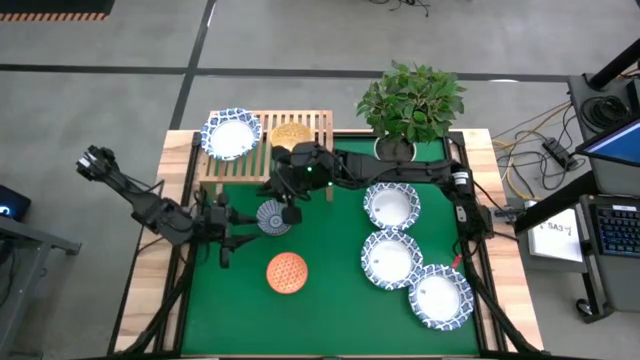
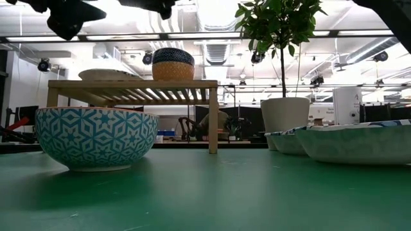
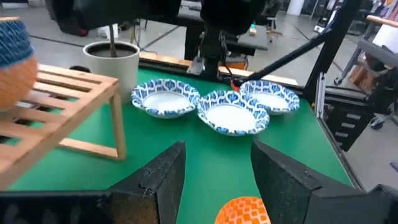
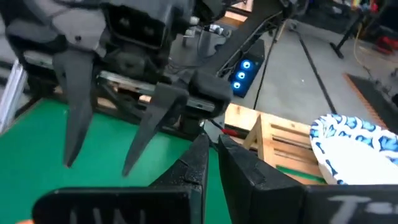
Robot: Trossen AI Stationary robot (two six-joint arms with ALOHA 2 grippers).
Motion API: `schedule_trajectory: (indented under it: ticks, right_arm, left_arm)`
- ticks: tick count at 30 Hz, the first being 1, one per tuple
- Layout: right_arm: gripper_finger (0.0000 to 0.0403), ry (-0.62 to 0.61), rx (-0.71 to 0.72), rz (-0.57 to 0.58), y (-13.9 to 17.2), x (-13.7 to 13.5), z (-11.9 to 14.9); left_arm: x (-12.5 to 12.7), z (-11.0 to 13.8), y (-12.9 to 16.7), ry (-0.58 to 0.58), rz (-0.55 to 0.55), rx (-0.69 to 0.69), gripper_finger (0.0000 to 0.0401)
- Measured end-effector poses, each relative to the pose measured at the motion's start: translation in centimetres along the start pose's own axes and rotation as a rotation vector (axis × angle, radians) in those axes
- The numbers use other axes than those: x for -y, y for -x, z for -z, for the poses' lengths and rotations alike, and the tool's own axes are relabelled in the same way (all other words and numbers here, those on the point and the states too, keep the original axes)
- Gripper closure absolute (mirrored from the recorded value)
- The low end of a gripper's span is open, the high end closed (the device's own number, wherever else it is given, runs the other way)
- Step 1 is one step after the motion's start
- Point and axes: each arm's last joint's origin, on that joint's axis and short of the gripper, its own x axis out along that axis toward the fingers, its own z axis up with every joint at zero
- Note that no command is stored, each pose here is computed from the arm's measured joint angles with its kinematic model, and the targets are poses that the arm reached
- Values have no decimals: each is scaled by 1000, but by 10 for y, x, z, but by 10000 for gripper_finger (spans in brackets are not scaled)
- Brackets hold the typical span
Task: Place and stack bowls onto a shelf
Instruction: Stack the yellow bowl on top of the light blue bowl on the shelf
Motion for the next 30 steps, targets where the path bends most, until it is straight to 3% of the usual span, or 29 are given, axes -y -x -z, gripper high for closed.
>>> schedule_trajectory:
  ticks: [6, 17, 23, 27, 30]
  right_arm:
    - [377, 95, 74, -191, -5, -23, -4]
    - [377, 202, 46, -209, 0, -18, 10]
    - [387, 154, 97, -102, 15, 12, 26]
    - [394, -8, 113, 108, 32, 44, 39]
    - [394, -128, 148, 186, 38, 64, 54]
  left_arm:
    - [11, -1, -11, 29, 17, 40, 235]
    - [17, 4, -20, 39, 11, 26, 235]
    - [16, 0, -16, 17, 17, 46, 235]
    - [14, -2, -14, 12, 19, 55, 235]
    - [14, -3, -14, 0, 20, 66, 235]
